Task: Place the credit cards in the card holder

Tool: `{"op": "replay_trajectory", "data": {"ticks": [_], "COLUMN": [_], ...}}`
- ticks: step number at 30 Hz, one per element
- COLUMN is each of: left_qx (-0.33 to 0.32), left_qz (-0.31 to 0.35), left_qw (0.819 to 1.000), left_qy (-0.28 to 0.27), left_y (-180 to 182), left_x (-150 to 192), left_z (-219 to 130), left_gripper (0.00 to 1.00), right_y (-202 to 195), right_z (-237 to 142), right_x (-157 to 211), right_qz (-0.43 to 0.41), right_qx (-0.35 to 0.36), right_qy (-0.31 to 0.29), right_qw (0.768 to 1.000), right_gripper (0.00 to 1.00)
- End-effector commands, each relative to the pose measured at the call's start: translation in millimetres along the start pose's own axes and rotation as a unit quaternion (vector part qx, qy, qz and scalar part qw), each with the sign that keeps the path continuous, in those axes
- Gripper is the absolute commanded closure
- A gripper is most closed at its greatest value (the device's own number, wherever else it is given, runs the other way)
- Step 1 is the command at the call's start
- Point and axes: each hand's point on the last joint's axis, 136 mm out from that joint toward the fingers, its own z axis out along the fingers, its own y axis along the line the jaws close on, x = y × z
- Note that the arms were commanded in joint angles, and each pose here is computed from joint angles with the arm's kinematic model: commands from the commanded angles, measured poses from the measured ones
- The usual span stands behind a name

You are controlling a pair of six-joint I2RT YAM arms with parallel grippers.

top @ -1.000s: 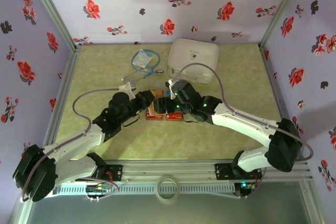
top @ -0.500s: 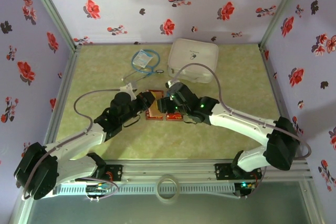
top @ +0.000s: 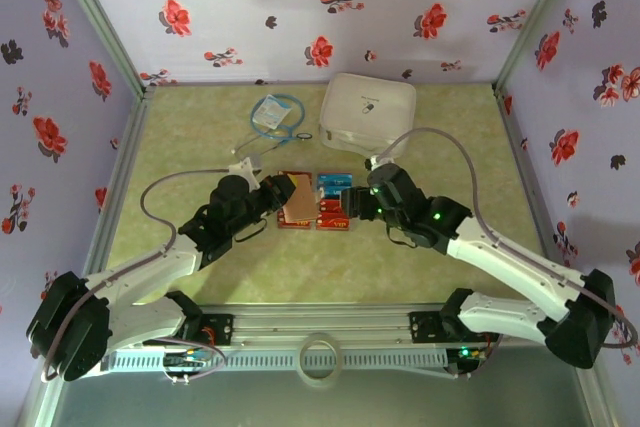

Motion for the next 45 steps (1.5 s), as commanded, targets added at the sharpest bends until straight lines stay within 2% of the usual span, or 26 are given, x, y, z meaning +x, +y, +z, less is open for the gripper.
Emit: {"op": "replay_trajectory", "data": {"ticks": [1,6,10,18,24,28,33,36,45], "left_qx": [0.019,0.015,0.013,0.010,0.011,0.010,0.005,0.002,-0.004], "left_qz": [0.023,0.035,0.036,0.029,0.026,0.023,0.021,0.019,0.018], "left_qw": [1.000,0.999,0.999,0.999,0.999,0.999,0.999,0.999,0.999], "left_qy": [0.001,0.010,0.015,0.020,0.021,0.021,0.025,0.028,0.044], "left_y": [-16.7,-15.4,-11.9,-6.4,-5.3,-2.4,3.2,8.0,23.7], "left_x": [-4.3,-1.0,2.0,6.4,7.4,8.8,12.0,14.9,28.4], "left_z": [-4.8,-8.0,-9.0,-7.7,-7.4,-6.3,-3.6,-2.2,1.4], "left_gripper": [1.00,1.00,1.00,1.00,1.00,1.00,1.00,1.00,1.00], "right_y": [26.9,48.7,55.1,61.4,60.1,55.5,51.1,48.7,40.5], "right_z": [2.5,13.4,23.0,38.5,54.4,62.5,65.8,66.1,62.3], "right_x": [2.9,10.0,14.0,11.9,17.1,21.8,26.0,30.5,49.9], "right_qz": [0.016,0.041,0.061,0.075,0.075,0.076,0.082,0.086,0.120], "right_qx": [-0.077,-0.136,-0.157,-0.166,-0.156,-0.147,-0.149,-0.152,-0.176], "right_qy": [0.014,0.034,0.038,0.037,0.047,0.050,0.051,0.055,0.057], "right_qw": [0.997,0.989,0.985,0.983,0.984,0.985,0.984,0.983,0.975], "right_gripper": [0.37,0.37,0.37,0.37,0.42,0.53,0.86,1.00,1.00]}}
